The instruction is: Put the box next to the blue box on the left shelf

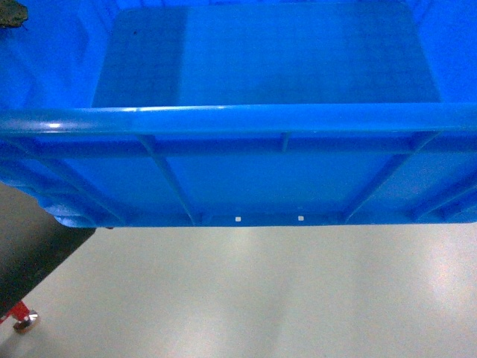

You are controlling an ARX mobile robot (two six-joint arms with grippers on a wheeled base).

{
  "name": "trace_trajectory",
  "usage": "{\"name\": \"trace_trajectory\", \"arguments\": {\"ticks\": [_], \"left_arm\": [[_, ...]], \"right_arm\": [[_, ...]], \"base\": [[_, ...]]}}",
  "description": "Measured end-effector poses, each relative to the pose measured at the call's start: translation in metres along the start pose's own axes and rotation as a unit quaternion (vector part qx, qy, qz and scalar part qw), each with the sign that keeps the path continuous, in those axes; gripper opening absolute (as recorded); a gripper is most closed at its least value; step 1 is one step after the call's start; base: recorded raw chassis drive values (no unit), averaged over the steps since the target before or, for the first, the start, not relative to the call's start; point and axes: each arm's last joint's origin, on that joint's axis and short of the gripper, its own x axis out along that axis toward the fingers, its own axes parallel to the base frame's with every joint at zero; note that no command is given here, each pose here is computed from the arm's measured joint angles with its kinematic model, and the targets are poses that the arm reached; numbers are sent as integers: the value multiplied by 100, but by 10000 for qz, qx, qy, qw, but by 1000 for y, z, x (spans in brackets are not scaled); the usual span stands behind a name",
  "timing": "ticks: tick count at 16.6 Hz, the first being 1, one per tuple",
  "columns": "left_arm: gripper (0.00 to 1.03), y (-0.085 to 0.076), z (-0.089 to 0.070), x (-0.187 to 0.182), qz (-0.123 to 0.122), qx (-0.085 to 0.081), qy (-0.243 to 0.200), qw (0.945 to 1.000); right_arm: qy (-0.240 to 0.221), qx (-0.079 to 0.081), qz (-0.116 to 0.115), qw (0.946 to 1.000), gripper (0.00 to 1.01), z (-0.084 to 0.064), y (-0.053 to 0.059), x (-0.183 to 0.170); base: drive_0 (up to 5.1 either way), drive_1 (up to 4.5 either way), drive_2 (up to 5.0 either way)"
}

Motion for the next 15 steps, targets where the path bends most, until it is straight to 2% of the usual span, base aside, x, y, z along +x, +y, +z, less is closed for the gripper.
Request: {"name": "trace_trajectory", "arguments": {"ticks": [13, 15], "left_arm": [[11, 0, 0, 0, -2, -18, -4, 10000], [11, -1, 0, 0, -40, -21, 2, 10000]], "right_arm": [[-2, -15, -2, 10000, 20, 0, 0, 0], [17, -25, -40, 10000, 20, -1, -1, 0]], "base": [[-152, -152, -152], [-12, 408, -431]]}}
